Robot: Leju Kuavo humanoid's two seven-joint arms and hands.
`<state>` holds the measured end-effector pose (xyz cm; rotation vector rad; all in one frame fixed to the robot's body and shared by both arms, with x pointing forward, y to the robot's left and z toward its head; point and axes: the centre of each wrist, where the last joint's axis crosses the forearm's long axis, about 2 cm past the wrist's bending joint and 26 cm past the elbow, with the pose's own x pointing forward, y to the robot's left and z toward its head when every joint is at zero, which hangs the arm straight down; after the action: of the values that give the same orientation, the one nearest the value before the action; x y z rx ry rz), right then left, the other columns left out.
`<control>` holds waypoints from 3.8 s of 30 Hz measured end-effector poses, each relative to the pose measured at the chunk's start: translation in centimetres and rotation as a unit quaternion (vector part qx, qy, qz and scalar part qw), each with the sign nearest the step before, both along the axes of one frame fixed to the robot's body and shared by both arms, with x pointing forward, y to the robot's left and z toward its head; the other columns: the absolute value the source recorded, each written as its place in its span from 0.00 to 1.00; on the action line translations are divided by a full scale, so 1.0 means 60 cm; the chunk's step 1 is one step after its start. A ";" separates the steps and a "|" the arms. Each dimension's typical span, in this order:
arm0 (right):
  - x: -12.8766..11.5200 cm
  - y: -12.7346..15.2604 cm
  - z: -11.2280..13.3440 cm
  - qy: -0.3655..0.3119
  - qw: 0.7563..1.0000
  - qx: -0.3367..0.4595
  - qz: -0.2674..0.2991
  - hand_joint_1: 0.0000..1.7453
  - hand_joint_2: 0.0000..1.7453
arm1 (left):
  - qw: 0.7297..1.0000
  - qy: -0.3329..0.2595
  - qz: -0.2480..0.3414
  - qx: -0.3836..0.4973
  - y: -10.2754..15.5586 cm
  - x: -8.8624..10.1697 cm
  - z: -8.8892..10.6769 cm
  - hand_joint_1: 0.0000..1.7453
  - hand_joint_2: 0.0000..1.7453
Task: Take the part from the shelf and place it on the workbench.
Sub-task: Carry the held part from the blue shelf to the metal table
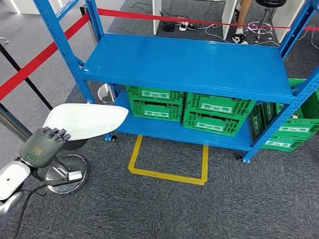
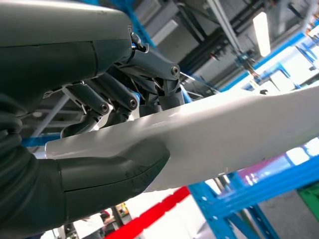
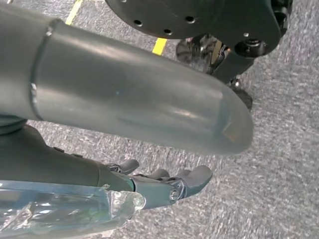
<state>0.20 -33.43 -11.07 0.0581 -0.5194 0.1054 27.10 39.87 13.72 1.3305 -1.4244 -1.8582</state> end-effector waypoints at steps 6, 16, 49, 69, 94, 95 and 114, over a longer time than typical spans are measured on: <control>-0.001 0.004 -0.002 0.005 1.000 -0.003 -0.003 0.00 0.00 | 1.000 0.000 -0.001 0.006 0.003 -0.005 -0.002 1.00 1.00; 0.012 0.004 -0.003 0.002 1.000 -0.009 -0.003 0.00 0.00 | 1.000 0.000 -0.007 0.011 0.005 -0.005 -0.001 1.00 1.00; 0.016 0.003 -0.004 0.004 0.999 -0.037 0.025 0.00 0.00 | 1.000 -0.015 -0.010 0.022 0.006 0.005 0.010 1.00 1.00; 0.019 0.005 -0.004 0.004 0.998 -0.044 0.038 0.00 0.00 | 0.999 -0.018 -0.012 0.029 0.004 0.013 0.016 1.00 1.00; 0.017 0.000 -0.004 0.005 0.998 -0.051 0.040 0.00 0.00 | 0.999 -0.024 -0.013 0.023 -0.001 0.017 0.017 1.00 1.00; 0.017 0.001 -0.004 0.004 0.998 -0.050 0.040 0.00 0.00 | 0.999 -0.024 -0.012 0.024 0.000 0.016 0.017 1.00 1.00; 0.017 0.003 -0.004 0.001 0.998 -0.044 0.038 0.00 0.00 | 0.999 -0.025 -0.009 0.030 0.008 0.017 0.018 1.00 1.00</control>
<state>1.22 -33.26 -11.29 -0.0081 -0.5099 0.2033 28.11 40.35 14.81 1.4053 -1.4213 -1.9054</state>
